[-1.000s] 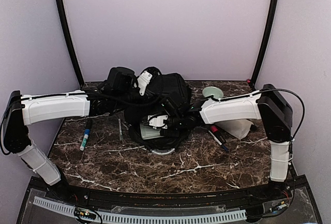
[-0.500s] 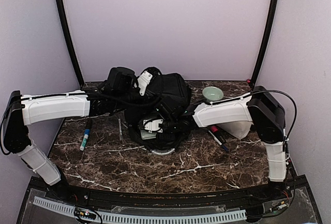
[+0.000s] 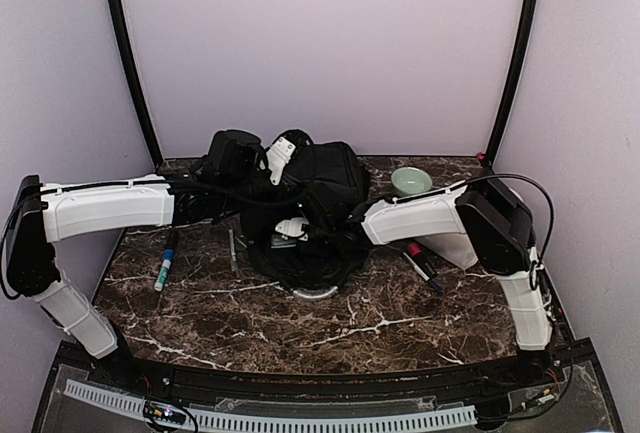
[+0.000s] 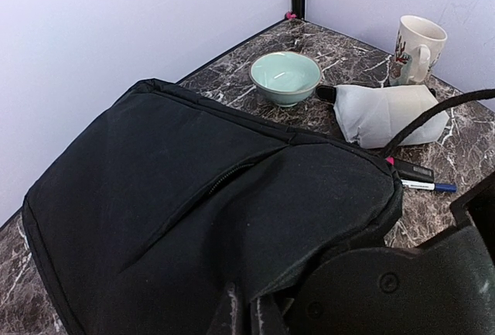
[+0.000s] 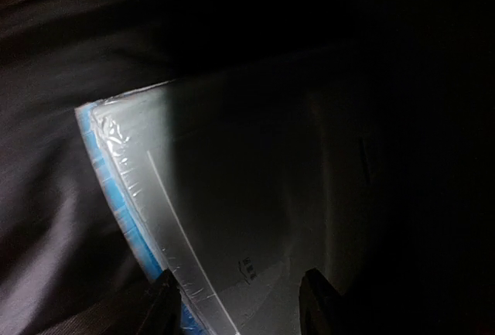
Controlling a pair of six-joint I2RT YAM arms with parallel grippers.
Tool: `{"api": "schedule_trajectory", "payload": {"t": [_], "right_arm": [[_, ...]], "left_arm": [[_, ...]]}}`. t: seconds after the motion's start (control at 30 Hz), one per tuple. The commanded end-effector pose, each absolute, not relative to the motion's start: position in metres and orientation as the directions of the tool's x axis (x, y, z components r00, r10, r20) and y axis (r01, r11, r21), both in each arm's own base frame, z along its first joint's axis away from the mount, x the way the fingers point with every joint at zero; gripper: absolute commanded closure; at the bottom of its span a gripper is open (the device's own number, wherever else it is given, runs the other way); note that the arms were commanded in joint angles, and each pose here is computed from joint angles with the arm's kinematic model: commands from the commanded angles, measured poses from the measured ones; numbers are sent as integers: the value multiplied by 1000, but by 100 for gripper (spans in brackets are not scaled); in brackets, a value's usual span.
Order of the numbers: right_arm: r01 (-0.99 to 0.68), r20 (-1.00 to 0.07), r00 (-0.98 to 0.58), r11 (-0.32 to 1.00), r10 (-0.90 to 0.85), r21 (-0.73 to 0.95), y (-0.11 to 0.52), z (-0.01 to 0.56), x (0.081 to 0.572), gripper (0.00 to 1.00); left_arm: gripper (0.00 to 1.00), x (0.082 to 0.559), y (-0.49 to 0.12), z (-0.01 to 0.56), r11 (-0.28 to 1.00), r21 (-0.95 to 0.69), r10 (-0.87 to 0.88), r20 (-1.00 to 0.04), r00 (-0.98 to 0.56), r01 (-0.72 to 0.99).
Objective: Pack the student bag
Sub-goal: Adjust the book in the largest pocket of the bag.
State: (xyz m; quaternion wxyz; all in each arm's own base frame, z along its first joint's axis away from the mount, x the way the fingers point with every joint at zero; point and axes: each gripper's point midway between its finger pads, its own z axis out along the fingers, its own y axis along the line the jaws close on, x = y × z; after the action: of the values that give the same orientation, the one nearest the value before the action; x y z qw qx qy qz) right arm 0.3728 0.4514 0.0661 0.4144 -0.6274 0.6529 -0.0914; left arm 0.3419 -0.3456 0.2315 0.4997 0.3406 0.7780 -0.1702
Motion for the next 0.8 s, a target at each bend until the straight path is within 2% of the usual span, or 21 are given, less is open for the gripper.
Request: {"api": "schedule_trajectory", "payload": {"t": [0.0, 0.2, 0.37, 0.47, 0.67, 0.77], "right_arm": [[-627, -489, 76, 339, -869, -701, 453, 86, 419, 48], [-607, -504, 57, 371, -862, -703, 454, 81, 427, 48], [-675, -523, 68, 347, -850, -651, 452, 87, 406, 47], [-738, -522, 89, 296, -848, -606, 450, 91, 379, 47], [-857, -505, 193, 105, -841, -504, 440, 98, 297, 45], [-927, -509, 195, 12, -839, -375, 434, 100, 258, 45]], "left_arm": [[100, 334, -351, 285, 698, 73, 272, -947, -169, 713], [100, 332, -351, 286, 696, 81, 275, -948, -161, 713], [100, 333, -350, 285, 704, 89, 280, -947, -160, 705], [100, 336, -347, 285, 715, 97, 283, -946, -159, 693], [100, 339, -346, 281, 726, 101, 287, -943, -167, 680], [100, 340, -345, 277, 730, 109, 297, -940, -170, 674]]}}
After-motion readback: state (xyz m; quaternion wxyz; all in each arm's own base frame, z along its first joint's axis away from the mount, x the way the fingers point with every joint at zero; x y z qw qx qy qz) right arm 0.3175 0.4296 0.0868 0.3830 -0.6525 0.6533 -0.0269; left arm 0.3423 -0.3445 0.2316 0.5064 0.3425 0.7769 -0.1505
